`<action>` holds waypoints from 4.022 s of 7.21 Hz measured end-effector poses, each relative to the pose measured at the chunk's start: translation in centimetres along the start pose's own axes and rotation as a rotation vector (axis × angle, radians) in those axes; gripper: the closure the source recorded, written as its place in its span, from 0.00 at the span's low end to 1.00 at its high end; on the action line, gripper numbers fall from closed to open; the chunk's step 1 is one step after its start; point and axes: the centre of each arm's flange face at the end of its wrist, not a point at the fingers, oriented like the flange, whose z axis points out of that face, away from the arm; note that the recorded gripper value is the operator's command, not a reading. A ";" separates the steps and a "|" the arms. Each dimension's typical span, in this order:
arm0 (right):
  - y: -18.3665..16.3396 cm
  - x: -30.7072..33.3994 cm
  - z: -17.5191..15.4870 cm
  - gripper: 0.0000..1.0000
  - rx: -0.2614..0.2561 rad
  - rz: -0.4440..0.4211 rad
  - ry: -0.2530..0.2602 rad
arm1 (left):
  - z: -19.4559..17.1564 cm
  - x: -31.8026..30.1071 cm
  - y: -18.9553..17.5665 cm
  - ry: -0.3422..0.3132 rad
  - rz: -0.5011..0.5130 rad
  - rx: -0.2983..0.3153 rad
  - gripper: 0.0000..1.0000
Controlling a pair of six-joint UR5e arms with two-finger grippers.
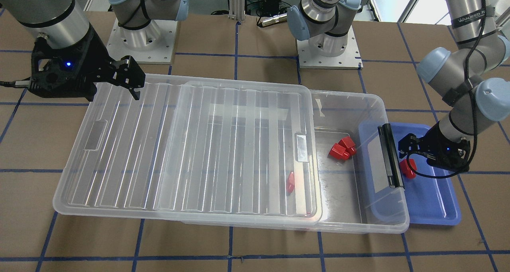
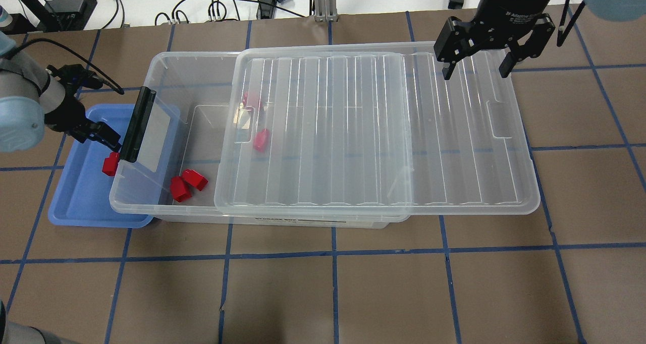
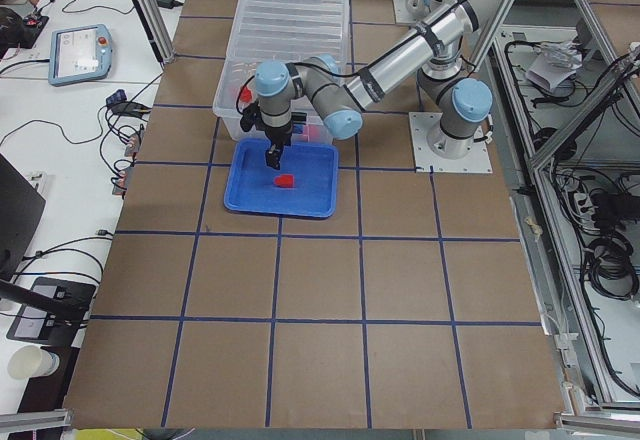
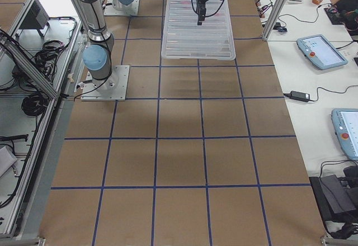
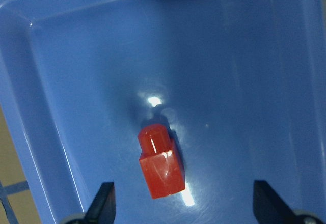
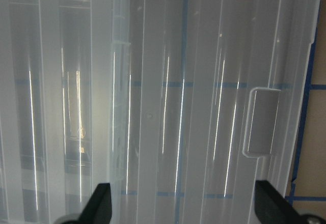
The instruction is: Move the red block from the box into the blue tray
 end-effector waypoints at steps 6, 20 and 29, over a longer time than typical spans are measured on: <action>0.7 18.3 7.7 0.00 -0.157 0.011 0.093 | -18.3 22.7 -2.2 -0.013 -0.202 -0.004 0.00; 0.9 2.7 14.8 0.00 -0.110 -0.042 0.115 | -22.8 26.5 0.4 -0.027 -0.309 0.099 0.00; -0.6 -3.5 6.6 0.00 0.028 -0.079 0.132 | -23.8 26.4 0.4 -0.020 -0.312 0.045 0.00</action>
